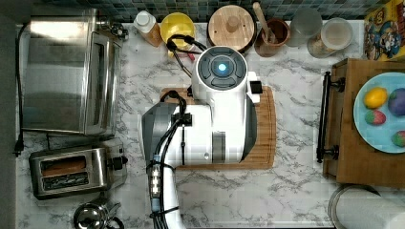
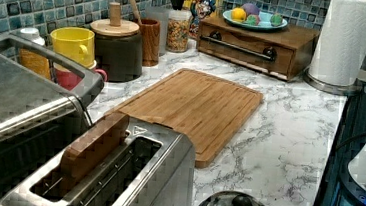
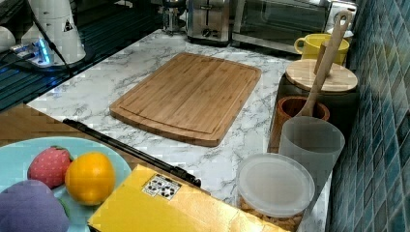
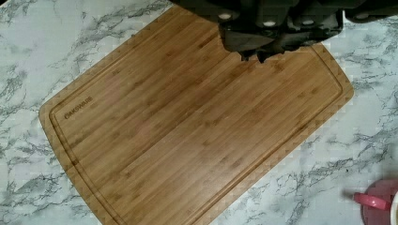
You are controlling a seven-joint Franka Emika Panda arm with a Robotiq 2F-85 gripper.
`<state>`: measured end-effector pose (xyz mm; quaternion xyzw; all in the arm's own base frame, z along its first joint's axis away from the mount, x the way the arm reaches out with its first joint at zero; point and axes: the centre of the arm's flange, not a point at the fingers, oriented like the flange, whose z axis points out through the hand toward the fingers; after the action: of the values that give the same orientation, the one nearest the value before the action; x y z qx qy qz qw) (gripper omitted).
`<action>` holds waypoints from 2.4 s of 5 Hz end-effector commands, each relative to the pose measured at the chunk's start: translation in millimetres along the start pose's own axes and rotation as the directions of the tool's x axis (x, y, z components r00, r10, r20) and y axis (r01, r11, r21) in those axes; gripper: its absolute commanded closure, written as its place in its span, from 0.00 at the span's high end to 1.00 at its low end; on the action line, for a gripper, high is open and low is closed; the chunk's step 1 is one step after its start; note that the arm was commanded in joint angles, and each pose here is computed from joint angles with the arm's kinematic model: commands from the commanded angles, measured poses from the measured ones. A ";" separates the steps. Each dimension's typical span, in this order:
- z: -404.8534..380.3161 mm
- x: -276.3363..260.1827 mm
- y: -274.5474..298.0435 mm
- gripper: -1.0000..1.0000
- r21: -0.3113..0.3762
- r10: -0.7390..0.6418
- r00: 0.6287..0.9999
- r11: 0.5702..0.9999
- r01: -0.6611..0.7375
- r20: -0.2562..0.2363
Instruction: Turn on the toaster.
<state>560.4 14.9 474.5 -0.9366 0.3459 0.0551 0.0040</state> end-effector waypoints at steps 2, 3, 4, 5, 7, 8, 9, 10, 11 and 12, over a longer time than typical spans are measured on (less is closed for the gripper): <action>23.9 -38.8 -26.3 0.00 0.052 -0.315 0.949 0.948 0.315 -0.006; 26.9 -62.4 -39.8 0.00 0.081 -0.429 0.903 0.900 0.429 -0.014; 38.5 -71.0 -56.3 0.00 0.105 -0.525 0.850 0.849 0.518 0.055; 28.2 -119.5 -57.7 0.00 0.104 -0.575 0.818 0.815 0.570 0.018; 40.5 -171.9 -61.2 0.00 0.141 -0.692 0.722 0.716 0.684 0.006; 48.3 -196.2 -64.4 0.00 0.155 -0.753 0.658 0.650 0.744 -0.002; 54.2 -211.3 -65.9 0.00 0.179 -0.779 0.627 0.615 0.768 -0.011; 62.8 -219.3 -69.5 0.00 0.181 -0.794 0.608 0.598 0.781 0.002; 82.4 -230.5 -73.2 0.00 0.176 -0.793 0.608 0.605 0.776 0.045; 88.2 -234.9 -70.8 0.00 0.208 -0.784 0.620 0.610 0.764 0.019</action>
<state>435.9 216.9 413.7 -0.9859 -0.0923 0.0742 0.1183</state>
